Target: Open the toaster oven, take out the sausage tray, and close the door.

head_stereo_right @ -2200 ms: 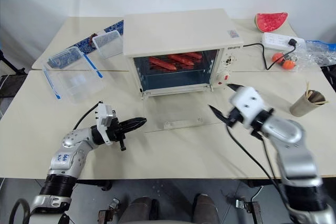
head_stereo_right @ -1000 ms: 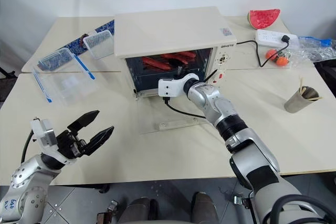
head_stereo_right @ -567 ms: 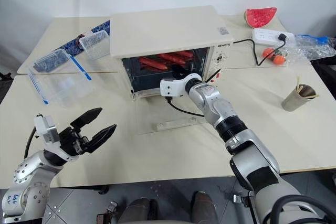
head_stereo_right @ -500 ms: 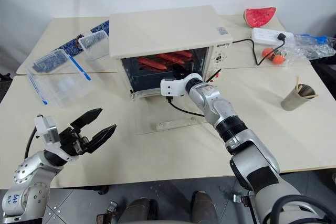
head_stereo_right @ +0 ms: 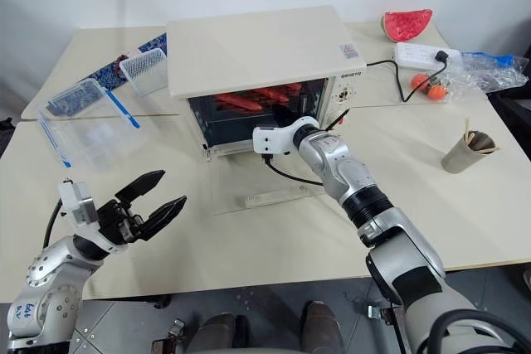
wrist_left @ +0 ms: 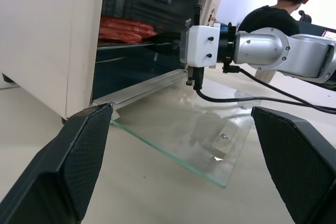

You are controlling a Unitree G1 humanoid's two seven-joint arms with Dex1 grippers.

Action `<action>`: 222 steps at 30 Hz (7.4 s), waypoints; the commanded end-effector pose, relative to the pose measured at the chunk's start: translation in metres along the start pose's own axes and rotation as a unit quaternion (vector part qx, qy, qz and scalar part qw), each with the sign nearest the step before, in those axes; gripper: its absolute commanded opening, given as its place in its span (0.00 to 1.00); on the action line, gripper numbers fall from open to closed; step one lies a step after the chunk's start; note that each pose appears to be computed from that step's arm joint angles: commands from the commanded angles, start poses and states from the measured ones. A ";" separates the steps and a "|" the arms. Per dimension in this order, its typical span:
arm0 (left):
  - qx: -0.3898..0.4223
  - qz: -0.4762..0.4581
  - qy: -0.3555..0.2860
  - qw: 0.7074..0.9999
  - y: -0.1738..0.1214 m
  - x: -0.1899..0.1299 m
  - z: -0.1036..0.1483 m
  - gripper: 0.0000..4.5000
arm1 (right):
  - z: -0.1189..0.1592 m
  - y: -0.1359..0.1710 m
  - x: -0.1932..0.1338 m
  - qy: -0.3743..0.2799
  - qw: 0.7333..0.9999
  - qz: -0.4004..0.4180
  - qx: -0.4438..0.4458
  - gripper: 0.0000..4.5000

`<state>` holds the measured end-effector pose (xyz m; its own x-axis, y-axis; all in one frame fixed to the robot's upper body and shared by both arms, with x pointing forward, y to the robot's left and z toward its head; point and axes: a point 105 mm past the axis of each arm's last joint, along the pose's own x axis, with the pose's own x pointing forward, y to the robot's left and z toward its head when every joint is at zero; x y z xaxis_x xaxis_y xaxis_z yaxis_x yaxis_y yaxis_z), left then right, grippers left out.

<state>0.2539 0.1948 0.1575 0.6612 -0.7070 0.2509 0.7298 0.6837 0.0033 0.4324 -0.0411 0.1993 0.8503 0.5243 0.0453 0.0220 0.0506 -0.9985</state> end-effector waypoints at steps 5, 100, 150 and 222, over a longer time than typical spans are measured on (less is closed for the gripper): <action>0.016 -0.010 -0.002 1.000 0.003 0.006 0.004 1.00 | 0.027 -0.026 -0.009 -0.078 0.997 0.005 -0.003 0.01; -0.550 -0.057 0.142 0.821 -0.024 0.090 -0.003 0.00 | 0.039 0.011 -0.158 -0.181 0.982 0.058 0.011 0.00; -0.567 0.230 -0.222 0.759 0.017 -0.135 -0.007 0.00 | -0.100 0.069 -0.163 -0.091 0.826 0.185 0.525 0.01; -0.560 -0.117 0.339 0.747 -0.050 0.110 -0.078 0.00 | -0.014 0.017 -0.318 -0.087 0.794 0.137 0.586 0.99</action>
<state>0.3016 0.0709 0.1185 0.1489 -0.9765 -0.1560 0.3059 0.1956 -0.9318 0.1730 -0.2189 0.1580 0.6378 0.7658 -0.0819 -0.7620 0.6119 -0.2119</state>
